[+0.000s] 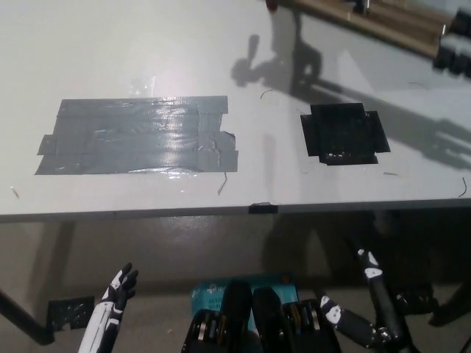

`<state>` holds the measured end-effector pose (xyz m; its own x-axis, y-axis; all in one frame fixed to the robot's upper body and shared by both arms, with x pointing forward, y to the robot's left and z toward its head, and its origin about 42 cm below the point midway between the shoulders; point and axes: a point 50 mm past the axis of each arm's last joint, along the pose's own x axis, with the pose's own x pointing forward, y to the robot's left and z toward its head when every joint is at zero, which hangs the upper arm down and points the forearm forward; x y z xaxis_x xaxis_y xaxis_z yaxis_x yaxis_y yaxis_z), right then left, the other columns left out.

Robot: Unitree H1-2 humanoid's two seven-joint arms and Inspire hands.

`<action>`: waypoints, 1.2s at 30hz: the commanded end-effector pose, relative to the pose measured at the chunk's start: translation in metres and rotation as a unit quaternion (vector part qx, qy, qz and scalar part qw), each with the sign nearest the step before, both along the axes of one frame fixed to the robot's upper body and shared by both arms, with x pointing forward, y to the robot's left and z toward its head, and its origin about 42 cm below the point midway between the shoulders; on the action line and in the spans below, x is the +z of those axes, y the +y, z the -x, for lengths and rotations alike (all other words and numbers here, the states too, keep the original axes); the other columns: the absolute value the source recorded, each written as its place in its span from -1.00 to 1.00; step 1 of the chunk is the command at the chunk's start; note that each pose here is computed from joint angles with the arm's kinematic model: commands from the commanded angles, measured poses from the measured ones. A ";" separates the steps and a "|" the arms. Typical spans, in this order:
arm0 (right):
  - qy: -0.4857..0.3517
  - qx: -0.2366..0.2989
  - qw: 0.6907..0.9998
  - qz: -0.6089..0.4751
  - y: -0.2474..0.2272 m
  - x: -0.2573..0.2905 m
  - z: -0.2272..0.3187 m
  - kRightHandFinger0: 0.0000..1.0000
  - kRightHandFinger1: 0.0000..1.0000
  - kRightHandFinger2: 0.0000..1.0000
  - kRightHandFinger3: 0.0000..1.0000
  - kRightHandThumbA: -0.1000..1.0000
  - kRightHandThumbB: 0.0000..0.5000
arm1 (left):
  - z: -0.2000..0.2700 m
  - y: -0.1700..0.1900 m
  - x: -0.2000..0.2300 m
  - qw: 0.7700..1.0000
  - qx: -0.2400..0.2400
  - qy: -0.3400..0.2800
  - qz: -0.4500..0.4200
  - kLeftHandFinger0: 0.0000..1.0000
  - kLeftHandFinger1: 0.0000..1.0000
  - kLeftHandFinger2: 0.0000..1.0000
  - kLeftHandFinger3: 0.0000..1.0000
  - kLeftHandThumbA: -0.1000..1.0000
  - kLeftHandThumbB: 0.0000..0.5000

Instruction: A person hands a tripod to the robot which it grabs with its right hand and places in the middle of the table in front of it

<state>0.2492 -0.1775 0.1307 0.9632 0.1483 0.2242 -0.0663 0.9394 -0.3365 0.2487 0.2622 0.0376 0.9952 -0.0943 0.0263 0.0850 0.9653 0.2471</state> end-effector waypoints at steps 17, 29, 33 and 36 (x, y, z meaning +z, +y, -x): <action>-0.282 -0.187 0.895 0.291 -0.023 0.222 -0.094 1.00 1.00 1.00 1.00 0.94 0.86 | -0.003 0.002 0.010 0.999 -0.009 -0.036 -0.012 0.98 1.00 1.00 1.00 0.99 0.01; -0.189 -0.170 0.902 0.350 -0.011 0.214 -0.202 1.00 1.00 1.00 1.00 0.75 0.75 | -0.009 0.001 0.014 0.999 -0.018 -0.048 -0.018 0.98 1.00 1.00 1.00 1.00 0.01; -0.150 -0.164 0.904 0.365 -0.007 0.213 -0.226 1.00 1.00 1.00 1.00 0.82 0.82 | -0.012 0.000 0.017 0.999 -0.020 -0.049 -0.014 0.98 1.00 1.00 1.00 1.00 0.02; -0.138 -0.156 0.908 0.364 -0.003 0.215 -0.234 1.00 1.00 1.00 1.00 0.85 0.85 | -0.015 0.001 0.018 0.998 -0.019 -0.051 -0.014 0.98 1.00 1.00 1.00 1.00 0.01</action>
